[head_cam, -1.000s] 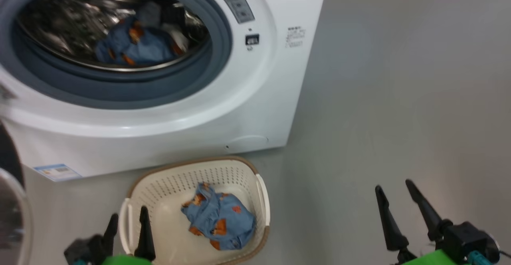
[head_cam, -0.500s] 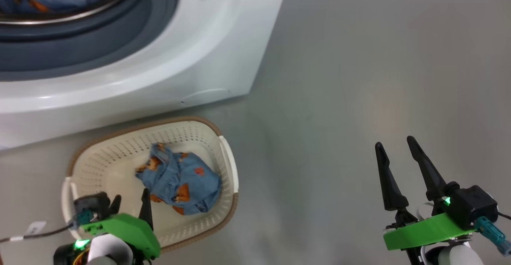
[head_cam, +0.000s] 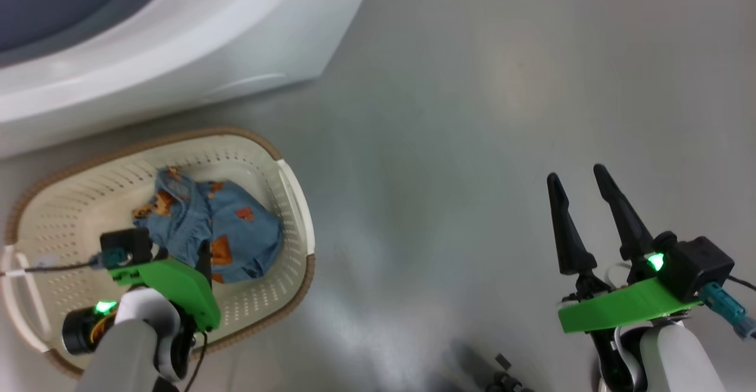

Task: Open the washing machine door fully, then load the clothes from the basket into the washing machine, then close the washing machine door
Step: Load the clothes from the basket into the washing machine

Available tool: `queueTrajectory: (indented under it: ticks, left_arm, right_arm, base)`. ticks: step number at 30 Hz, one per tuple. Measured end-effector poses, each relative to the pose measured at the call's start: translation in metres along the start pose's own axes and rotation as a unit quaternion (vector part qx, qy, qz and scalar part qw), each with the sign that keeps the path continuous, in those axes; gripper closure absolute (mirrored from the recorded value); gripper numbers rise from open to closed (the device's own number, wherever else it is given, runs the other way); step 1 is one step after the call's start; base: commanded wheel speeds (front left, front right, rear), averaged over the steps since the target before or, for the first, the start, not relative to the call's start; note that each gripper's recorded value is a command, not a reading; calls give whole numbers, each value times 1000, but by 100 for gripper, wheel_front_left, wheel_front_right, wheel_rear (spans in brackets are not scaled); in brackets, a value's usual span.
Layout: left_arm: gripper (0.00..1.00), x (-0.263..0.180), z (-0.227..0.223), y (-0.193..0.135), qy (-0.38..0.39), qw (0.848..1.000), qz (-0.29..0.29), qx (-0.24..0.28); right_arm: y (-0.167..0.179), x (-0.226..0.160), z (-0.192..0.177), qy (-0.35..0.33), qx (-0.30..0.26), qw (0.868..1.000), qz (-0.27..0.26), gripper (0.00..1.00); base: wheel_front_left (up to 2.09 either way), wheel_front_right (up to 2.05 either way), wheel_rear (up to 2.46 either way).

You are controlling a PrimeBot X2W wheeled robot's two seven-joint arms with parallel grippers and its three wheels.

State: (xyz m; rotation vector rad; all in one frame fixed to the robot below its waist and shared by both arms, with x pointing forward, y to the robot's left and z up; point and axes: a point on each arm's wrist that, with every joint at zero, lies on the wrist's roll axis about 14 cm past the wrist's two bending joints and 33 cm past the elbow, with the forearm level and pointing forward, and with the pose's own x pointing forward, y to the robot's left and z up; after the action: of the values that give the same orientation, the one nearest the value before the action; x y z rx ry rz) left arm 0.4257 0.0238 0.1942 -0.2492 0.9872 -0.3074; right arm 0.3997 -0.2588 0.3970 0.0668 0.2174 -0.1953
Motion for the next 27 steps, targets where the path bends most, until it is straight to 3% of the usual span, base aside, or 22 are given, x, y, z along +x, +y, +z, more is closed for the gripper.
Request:
queueTrajectory:
  ticks: [14, 27]
  left_arm:
    - [0, 53, -47, 7, 106, 994, -1, -9]
    - [0, 92, -66, 16, 140, 990, 5, 4]
  right_arm:
    - [-5, 19, -26, 32, -7, 999, -8, 0]
    - [-13, 18, -47, 63, -11, 998, -22, 0]
  base:
    - [0, 0, 0]
    - [0, 0, 0]
